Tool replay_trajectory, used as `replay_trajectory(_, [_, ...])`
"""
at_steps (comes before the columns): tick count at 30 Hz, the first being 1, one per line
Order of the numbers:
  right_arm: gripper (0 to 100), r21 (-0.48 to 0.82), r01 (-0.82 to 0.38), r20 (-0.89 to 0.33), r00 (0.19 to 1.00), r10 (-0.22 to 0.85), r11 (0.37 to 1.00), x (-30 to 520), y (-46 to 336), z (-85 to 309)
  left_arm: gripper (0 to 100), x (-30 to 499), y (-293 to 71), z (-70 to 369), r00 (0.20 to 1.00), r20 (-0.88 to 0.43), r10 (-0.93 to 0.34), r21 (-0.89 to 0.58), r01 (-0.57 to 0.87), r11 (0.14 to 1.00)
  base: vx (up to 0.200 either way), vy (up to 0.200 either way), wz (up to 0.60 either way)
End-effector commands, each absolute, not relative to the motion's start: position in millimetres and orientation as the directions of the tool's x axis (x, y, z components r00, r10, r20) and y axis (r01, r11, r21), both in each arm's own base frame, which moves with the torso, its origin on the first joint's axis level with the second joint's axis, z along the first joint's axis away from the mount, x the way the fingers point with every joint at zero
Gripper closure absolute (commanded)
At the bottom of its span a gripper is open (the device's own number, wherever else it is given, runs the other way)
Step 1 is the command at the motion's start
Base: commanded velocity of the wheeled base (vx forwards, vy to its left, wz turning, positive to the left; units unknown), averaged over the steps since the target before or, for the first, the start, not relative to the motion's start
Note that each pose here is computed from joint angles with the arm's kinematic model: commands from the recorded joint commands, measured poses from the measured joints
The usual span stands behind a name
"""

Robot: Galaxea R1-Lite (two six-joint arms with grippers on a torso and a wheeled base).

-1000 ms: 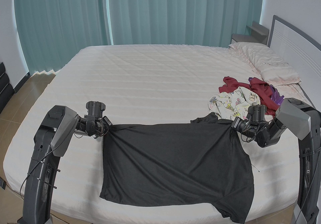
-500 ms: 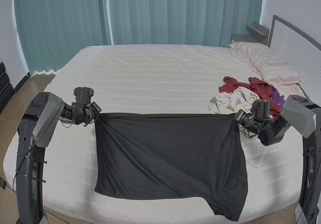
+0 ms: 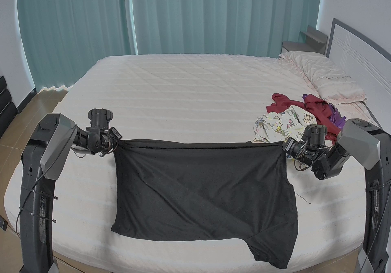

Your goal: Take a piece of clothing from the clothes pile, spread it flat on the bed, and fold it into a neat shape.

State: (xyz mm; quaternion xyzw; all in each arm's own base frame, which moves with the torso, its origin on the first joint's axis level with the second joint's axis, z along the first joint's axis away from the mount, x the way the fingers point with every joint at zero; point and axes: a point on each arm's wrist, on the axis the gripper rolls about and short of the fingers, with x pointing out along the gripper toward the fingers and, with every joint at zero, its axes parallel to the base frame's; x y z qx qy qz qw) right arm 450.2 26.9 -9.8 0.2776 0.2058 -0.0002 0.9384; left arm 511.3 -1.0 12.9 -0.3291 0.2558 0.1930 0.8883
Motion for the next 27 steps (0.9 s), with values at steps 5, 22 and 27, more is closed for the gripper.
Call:
replay_trajectory(5, [0, 0.512, 0.123, -0.423, 0.898, 0.125, 0.850, 452.5, 34.0, -33.2, 0, 518.6, -2.2, -24.5, 0.765, -0.620, 0.174, -0.456, -0.532, 0.713, 0.000, 0.000, 0.00])
replay_trajectory(22, [0, 0.526, 0.181, -0.460, 0.883, 0.098, 0.831, 376.2, 20.3, 16.6, 0, 406.0, 9.0, 63.0, 0.688, -0.723, -0.053, -0.541, -0.517, 0.663, 0.000, 0.000, 0.00])
replay_trajectory(27, [0, 0.576, 0.187, -0.475, 0.869, 0.139, 0.796, 341.3, 35.8, 24.0, 0, 349.3, -4.8, 60.3, 0.636, -0.759, -0.144, -0.545, -0.499, 0.674, 0.000, 0.000, 0.00])
